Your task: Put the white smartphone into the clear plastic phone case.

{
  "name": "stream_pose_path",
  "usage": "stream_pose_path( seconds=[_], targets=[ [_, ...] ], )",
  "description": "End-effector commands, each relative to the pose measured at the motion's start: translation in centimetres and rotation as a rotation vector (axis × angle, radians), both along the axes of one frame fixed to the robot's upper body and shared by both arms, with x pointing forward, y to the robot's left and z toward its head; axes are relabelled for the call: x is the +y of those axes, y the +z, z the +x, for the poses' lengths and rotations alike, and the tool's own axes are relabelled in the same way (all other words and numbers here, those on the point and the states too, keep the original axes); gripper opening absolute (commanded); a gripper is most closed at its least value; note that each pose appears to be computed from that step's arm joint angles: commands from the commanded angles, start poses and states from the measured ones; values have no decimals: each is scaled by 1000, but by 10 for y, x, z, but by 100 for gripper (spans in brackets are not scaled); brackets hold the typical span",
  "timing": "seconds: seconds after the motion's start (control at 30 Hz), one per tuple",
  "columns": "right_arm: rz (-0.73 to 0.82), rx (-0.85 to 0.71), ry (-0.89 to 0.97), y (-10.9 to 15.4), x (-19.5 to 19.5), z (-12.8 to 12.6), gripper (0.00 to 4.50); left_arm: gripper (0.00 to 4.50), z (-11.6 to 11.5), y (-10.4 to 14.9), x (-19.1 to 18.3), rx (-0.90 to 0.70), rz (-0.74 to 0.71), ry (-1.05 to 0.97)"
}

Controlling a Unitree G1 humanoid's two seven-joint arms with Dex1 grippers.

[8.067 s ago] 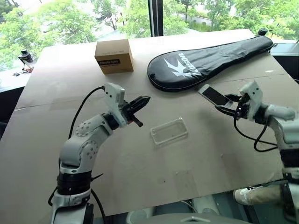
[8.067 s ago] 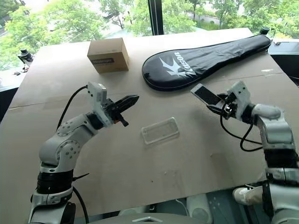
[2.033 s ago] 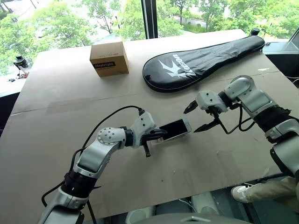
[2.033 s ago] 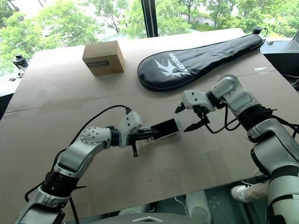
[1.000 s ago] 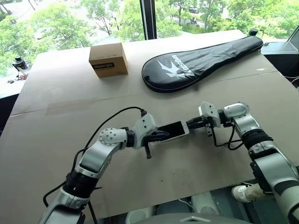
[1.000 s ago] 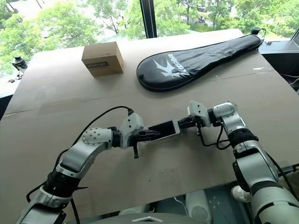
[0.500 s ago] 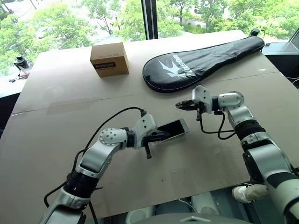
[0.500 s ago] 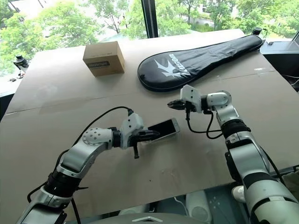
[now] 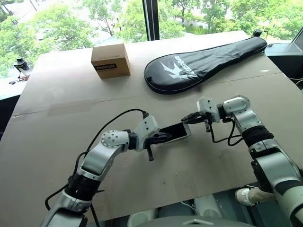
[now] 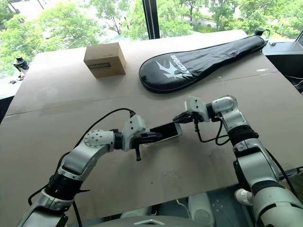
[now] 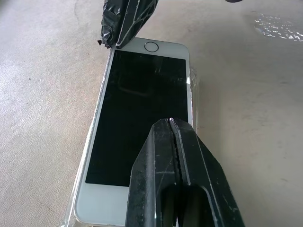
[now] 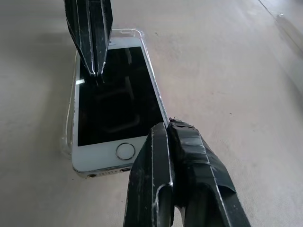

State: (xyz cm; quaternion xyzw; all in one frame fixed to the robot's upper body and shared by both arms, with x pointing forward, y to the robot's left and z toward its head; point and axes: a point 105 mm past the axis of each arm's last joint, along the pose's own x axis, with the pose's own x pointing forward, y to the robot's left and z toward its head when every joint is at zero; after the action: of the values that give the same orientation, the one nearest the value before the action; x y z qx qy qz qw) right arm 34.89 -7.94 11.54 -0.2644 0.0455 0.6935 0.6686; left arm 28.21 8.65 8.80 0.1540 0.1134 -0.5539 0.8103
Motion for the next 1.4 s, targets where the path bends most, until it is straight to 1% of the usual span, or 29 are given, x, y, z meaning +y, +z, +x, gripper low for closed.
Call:
stream_pose_path(
  seconds=[0.03,0.17,0.27,0.33,0.43,0.53,0.67,0.73,0.8,0.9,0.97,1.07,1.13,1.23,1.3,1.4],
  targets=[
    [81,-69,-53,16,12,10,1,0,-2,-14,5,46,34,19],
    [121,-129,-159,24,20,29,1,0,-2,-13,4,43,33,18],
    [106,-117,-160,21,25,33,1,0,-3,-13,4,43,31,16],
    [80,-101,-139,17,27,31,1,0,-3,-13,4,42,32,16],
    [-12,-1,-11,0,26,13,1,0,-2,-13,4,41,33,17],
    [-47,80,58,-3,22,1,1,0,-2,-13,6,38,34,27],
    [-93,80,66,-5,17,-2,1,0,-2,-13,7,37,33,34],
    [-41,62,28,6,22,5,1,0,-2,-13,6,38,30,34],
    [-4,8,-12,15,26,12,1,0,-2,-13,6,37,29,33],
    [-8,-52,-81,16,28,24,1,0,0,-12,5,35,29,29],
    [-33,-34,-64,12,27,21,1,0,1,-12,5,32,30,28],
    [-65,43,11,6,23,7,1,0,1,-12,5,30,32,28],
    [-44,29,9,9,24,6,1,0,1,-12,6,30,33,29],
    [45,-93,-129,27,24,29,1,0,0,-13,6,33,32,30],
    [107,-124,-197,43,17,40,1,0,0,-13,6,32,33,34],
    [130,-123,-210,54,4,39,1,0,3,-6,10,15,25,47]
  ],
)
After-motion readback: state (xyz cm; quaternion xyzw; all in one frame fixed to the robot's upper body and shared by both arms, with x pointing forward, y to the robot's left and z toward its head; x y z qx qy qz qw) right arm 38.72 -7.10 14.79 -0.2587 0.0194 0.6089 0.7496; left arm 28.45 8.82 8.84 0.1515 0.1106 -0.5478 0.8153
